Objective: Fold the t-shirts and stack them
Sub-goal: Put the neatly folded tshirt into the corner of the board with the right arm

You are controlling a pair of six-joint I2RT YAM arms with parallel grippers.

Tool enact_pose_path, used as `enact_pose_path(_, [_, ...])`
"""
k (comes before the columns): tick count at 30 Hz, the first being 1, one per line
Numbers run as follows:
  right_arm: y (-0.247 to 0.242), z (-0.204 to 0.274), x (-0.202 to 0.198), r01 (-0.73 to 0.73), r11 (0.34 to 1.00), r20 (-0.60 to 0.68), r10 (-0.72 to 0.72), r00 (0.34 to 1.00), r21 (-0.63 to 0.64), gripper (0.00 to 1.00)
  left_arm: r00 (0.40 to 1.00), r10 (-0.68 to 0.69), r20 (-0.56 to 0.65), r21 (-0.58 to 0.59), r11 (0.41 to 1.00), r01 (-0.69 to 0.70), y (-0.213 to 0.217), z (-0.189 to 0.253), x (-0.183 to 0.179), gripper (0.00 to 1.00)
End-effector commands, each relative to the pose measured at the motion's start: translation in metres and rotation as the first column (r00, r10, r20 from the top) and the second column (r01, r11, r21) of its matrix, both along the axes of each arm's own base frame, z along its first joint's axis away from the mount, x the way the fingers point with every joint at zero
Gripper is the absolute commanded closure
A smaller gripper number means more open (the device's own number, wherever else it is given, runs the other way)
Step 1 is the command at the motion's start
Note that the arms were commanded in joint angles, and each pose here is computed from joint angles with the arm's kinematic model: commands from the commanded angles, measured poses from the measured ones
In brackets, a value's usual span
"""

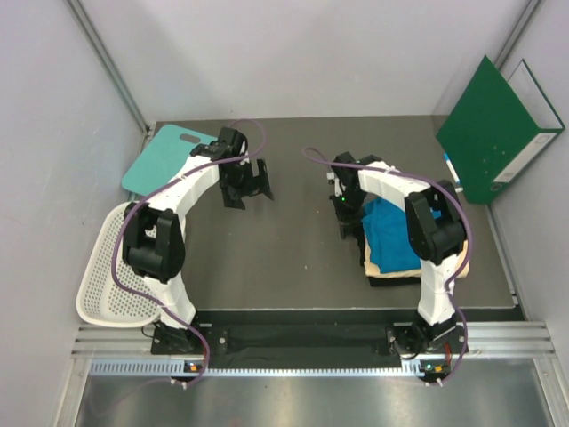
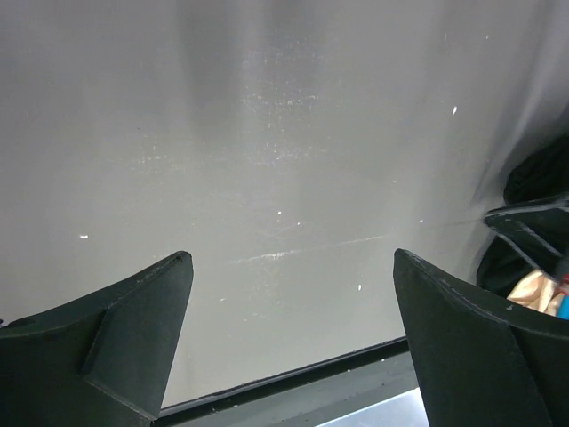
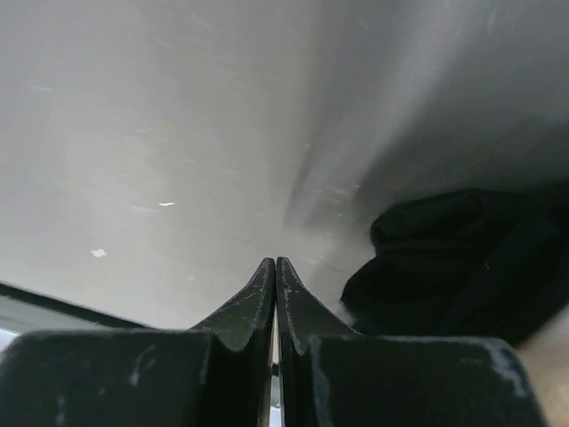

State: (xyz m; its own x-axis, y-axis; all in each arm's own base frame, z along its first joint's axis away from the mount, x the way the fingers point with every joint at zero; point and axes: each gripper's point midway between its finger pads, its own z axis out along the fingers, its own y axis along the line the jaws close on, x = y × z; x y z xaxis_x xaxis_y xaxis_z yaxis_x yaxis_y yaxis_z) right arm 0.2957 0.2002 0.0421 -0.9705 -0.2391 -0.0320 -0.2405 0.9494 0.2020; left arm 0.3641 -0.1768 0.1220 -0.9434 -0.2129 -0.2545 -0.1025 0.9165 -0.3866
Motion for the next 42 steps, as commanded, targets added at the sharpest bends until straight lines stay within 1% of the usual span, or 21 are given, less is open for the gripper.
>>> enact_pose_path(1, [-0.029,-0.009,-0.019,0.046,0.995,-0.021,-0.048,0.999,-0.088,1.0,0.999,-0.023,0.041,-0.021,0.999,0.023,-0.001,0.016,-0.002,0.01])
enact_pose_path(2, [-0.041,-0.017,-0.03,0.062,0.991,-0.053,-0.069,0.996,-0.114,1.0,0.999,-0.023,0.039,-0.022,0.999,0.024,-0.001,0.016,-0.002,0.01])
enact_pose_path(4, [-0.052,-0.024,-0.033,0.094,0.987,-0.052,-0.101,0.994,-0.13,1.0,0.999,-0.025,0.039,-0.022,0.999,0.025,-0.002,0.015,-0.001,0.01])
enact_pose_path(5, [-0.064,-0.031,-0.042,0.114,0.982,-0.077,-0.126,0.989,-0.149,1.0,0.999,-0.025,0.038,-0.026,0.999,0.026,-0.003,0.014,-0.001,0.01])
enact_pose_path(11, [-0.103,-0.049,-0.049,0.235,0.953,-0.086,-0.255,0.963,-0.191,1.0,0.999,-0.031,0.027,-0.036,0.999,0.032,-0.005,0.011,-0.002,0.01])
enact_pose_path(16, [-0.141,-0.047,-0.048,0.299,0.914,-0.054,-0.325,0.944,-0.272,1.0,0.999,-0.028,0.023,-0.04,0.999,0.029,-0.005,0.01,-0.004,0.01])
enact_pose_path(21, [-0.175,-0.04,-0.052,0.32,0.873,-0.024,-0.354,0.935,-0.368,1.0,0.999,-0.022,0.024,-0.052,0.998,0.023,-0.007,0.01,-0.002,0.01])
enact_pose_path(24, [-0.187,-0.036,-0.055,0.33,0.854,-0.012,-0.365,0.931,-0.403,1.0,1.0,-0.017,0.024,-0.058,0.998,0.018,-0.008,0.011,0.0,0.01])
enact_pose_path(29, [-0.198,-0.034,-0.066,0.363,0.829,-0.005,-0.403,0.915,-0.426,1.0,0.999,-0.015,0.031,-0.07,0.997,0.017,-0.012,0.013,0.005,0.01])
enact_pose_path(35, [-0.183,-0.021,-0.064,0.369,0.86,-0.003,-0.395,0.919,-0.351,1.0,0.999,-0.013,0.031,-0.078,0.997,0.016,-0.014,0.014,0.009,0.01])
enact_pose_path(37, [-0.17,-0.01,-0.057,0.357,0.881,0.021,-0.369,0.929,-0.31,1.0,0.999,-0.014,0.033,-0.08,0.997,0.017,-0.014,0.015,0.01,0.01])
enact_pose_path(39, [-0.163,-0.002,-0.057,0.354,0.888,0.036,-0.359,0.932,-0.294,1.0,0.999,-0.014,0.032,-0.08,0.997,0.016,-0.015,0.014,0.01,0.01])
enact_pose_path(42, [-0.15,-0.01,-0.069,0.351,0.9,-0.014,-0.367,0.93,-0.259,1.0,1.0,-0.014,0.025,-0.085,0.996,0.016,-0.016,0.013,0.01,0.01])
